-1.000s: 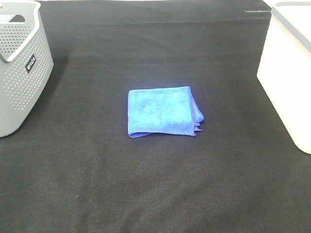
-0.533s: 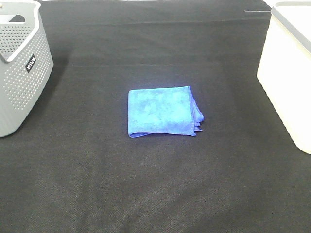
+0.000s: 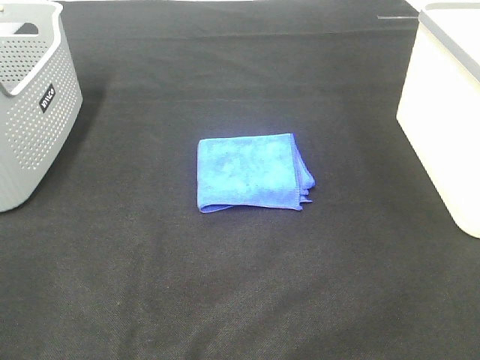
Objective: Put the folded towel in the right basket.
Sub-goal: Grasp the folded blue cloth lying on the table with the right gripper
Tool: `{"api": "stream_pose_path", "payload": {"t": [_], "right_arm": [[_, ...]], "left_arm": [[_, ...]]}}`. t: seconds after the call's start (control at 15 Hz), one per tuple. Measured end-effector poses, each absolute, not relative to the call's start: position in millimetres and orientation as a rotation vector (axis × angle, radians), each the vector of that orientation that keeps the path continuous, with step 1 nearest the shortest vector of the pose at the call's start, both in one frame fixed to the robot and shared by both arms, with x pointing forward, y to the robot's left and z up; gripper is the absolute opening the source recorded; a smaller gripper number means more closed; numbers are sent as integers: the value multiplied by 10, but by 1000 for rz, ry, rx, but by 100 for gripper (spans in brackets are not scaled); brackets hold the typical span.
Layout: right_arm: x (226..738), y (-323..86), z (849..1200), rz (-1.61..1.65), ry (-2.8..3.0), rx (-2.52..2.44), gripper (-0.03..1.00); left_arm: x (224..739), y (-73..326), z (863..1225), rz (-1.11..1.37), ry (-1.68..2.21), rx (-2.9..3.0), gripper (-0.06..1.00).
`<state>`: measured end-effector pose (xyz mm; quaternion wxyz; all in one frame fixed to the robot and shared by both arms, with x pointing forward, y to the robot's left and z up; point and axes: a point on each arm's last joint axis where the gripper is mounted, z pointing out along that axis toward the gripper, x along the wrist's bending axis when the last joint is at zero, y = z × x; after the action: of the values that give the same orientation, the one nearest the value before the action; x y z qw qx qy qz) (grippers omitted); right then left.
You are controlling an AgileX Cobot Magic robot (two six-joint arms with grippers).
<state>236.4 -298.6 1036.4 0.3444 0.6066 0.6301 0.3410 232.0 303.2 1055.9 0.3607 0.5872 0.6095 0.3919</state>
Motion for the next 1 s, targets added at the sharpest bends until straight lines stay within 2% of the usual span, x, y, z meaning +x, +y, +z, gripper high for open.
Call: {"api": "stream_pose_path", "payload": {"t": [0.27, 0.4, 0.47, 0.73, 0.87, 1.0], "right_arm": [[2364, -2986, 10364, 884, 1639, 1572, 96], [2478, -2973, 10611, 869, 1674, 1603, 95], [2603, -2953, 10849, 869, 1704, 1643, 94], [3570, -2846, 11759, 862, 1845, 1832, 93], [4064, -2786, 11975, 910, 1886, 1861, 93], [4530, -2692, 11985, 971, 1975, 1900, 93]], "left_arm": [[2320, 3032, 10559, 1010, 1571, 1513, 99], [2320, 3032, 10559, 1010, 1571, 1513, 99], [2320, 3032, 10559, 1010, 1571, 1513, 99], [2320, 3032, 10559, 1010, 1571, 1513, 99], [2320, 3032, 10559, 1010, 1571, 1513, 99], [2320, 3032, 10559, 1010, 1571, 1513, 99]]}}
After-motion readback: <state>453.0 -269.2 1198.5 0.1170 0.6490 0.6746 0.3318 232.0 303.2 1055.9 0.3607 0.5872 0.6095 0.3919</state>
